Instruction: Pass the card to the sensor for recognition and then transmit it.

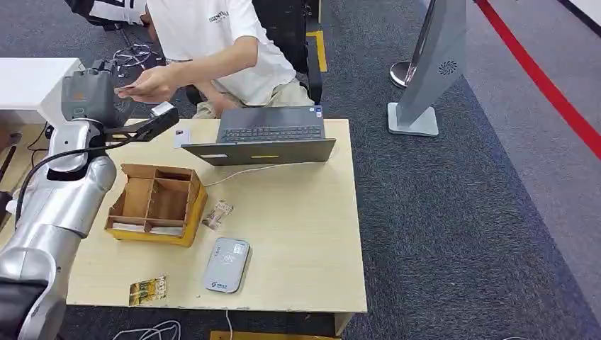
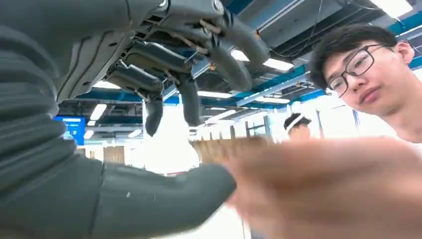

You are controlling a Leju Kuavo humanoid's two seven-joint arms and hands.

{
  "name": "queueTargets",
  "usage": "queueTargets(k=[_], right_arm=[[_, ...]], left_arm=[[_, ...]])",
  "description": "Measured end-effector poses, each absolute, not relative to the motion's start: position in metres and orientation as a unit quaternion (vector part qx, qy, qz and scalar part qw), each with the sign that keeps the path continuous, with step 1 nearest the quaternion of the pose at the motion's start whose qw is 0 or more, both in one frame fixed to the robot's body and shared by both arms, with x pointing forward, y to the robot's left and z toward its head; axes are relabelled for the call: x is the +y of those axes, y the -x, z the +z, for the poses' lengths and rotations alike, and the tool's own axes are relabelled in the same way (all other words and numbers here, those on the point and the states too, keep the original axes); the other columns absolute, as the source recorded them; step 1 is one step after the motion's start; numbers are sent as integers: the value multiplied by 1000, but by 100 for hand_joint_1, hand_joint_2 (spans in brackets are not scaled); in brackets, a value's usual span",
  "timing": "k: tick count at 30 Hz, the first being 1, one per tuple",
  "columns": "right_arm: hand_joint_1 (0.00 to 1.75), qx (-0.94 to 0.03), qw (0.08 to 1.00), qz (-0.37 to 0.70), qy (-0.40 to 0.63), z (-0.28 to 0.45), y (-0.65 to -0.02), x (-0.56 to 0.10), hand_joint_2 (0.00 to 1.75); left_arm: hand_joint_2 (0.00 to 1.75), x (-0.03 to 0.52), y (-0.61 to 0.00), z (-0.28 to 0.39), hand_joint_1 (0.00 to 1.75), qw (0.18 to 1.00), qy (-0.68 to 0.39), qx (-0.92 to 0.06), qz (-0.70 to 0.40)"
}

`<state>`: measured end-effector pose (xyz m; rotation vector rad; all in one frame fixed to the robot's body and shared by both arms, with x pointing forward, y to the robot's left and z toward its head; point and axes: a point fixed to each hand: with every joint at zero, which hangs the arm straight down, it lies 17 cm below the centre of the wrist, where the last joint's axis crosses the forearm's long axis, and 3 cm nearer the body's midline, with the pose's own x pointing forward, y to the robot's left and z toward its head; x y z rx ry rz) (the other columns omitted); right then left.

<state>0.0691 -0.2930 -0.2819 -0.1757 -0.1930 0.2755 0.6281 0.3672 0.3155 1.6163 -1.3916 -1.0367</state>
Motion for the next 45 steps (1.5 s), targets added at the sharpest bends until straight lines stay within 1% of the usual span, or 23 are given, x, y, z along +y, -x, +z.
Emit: queueTargets(k=[5,9,13,14,16,19,20,23,25,26,30,32,36,37,41,44,45], right_arm=[[0,-93,982,135,88,-282,-68,-293,175],[0,-96,983,131,89,-282,-69,-294,175],[0,-98,984,120,90,-282,-67,-294,175],[0,-95,984,117,91,-282,-65,-294,175],[0,-87,986,110,93,-283,-60,-295,175],[0,-77,987,103,94,-284,-50,-295,175],[0,-75,987,102,96,-284,-48,-296,175],[0,-71,987,99,101,-284,-45,-298,175],[0,-70,987,102,107,-284,-43,-299,175],[0,-71,986,104,109,-284,-43,-299,175],[0,-72,985,108,114,-284,-42,-297,175],[0,-77,984,109,117,-284,-44,-295,175],[0,-83,983,111,120,-283,-48,-292,175],[0,-83,983,111,120,-283,-48,-290,175],[0,-82,983,113,118,-283,-50,-286,175],[0,-77,983,120,118,-283,-49,-286,175],[0,-76,982,123,119,-283,-50,-286,175]], left_arm=[[175,361,-628,312,0,376,-625,-552,-404],[175,348,-615,296,0,397,-570,-602,-393],[175,331,-573,248,0,507,-359,-716,-319],[175,333,-559,235,0,527,-319,-728,-301],[175,350,-525,199,0,582,-230,-738,-251],[175,387,-471,156,0,634,-158,-733,-188],[0,402,-452,142,0,654,-138,-726,-163],[0,452,-399,107,0,700,-100,-700,-99],[0,498,-366,90,0,723,-94,-683,-44],[0,529,-347,81,0,730,-108,-674,-10],[0,602,-270,24,0,766,-153,-618,93],[0,626,-229,-7,0,773,-176,-588,162],[0,643,-170,-63,0,755,-204,-532,324],[175,643,-155,-78,0,747,-210,-513,367],[175,610,-110,-140,0,720,-200,-435,502],[175,567,-83,-189,0,727,-207,-340,560],[175,545,-74,-206,0,736,-204,-303,570]])
